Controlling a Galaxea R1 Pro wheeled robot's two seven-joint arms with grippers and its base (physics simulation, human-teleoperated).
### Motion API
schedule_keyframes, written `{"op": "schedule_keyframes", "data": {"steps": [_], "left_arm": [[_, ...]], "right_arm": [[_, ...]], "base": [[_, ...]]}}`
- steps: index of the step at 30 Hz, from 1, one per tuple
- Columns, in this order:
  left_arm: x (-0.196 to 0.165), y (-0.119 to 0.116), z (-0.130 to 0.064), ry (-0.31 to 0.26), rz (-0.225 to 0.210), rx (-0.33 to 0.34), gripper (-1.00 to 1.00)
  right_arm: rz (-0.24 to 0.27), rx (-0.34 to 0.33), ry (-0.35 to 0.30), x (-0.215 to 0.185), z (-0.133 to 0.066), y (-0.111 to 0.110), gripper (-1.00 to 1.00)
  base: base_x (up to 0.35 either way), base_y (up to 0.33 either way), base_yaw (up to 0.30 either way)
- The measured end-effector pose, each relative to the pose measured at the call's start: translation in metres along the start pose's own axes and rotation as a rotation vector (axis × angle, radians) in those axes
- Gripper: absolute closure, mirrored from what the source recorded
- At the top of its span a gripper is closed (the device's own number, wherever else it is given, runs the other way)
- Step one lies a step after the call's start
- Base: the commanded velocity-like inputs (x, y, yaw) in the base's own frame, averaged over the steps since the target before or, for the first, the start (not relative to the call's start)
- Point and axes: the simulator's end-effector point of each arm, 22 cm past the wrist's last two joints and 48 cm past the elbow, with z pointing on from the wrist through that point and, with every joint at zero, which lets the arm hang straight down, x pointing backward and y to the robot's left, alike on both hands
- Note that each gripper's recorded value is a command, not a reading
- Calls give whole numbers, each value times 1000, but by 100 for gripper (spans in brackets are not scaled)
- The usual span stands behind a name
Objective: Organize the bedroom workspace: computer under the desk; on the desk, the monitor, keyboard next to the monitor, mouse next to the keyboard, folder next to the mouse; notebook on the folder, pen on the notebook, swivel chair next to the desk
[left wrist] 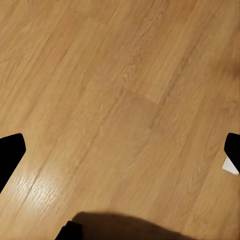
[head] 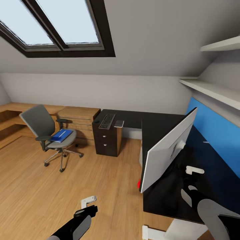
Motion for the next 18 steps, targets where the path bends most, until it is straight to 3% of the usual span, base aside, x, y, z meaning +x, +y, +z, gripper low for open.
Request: {"op": "schedule_keyframes", "data": {"steps": [18], "left_arm": [[11, -6, -1, 19, 4, 1, -100]], "right_arm": [[0, 0, 0, 0, 0, 0, -100]], "base": [[65, -33, 0]]}}
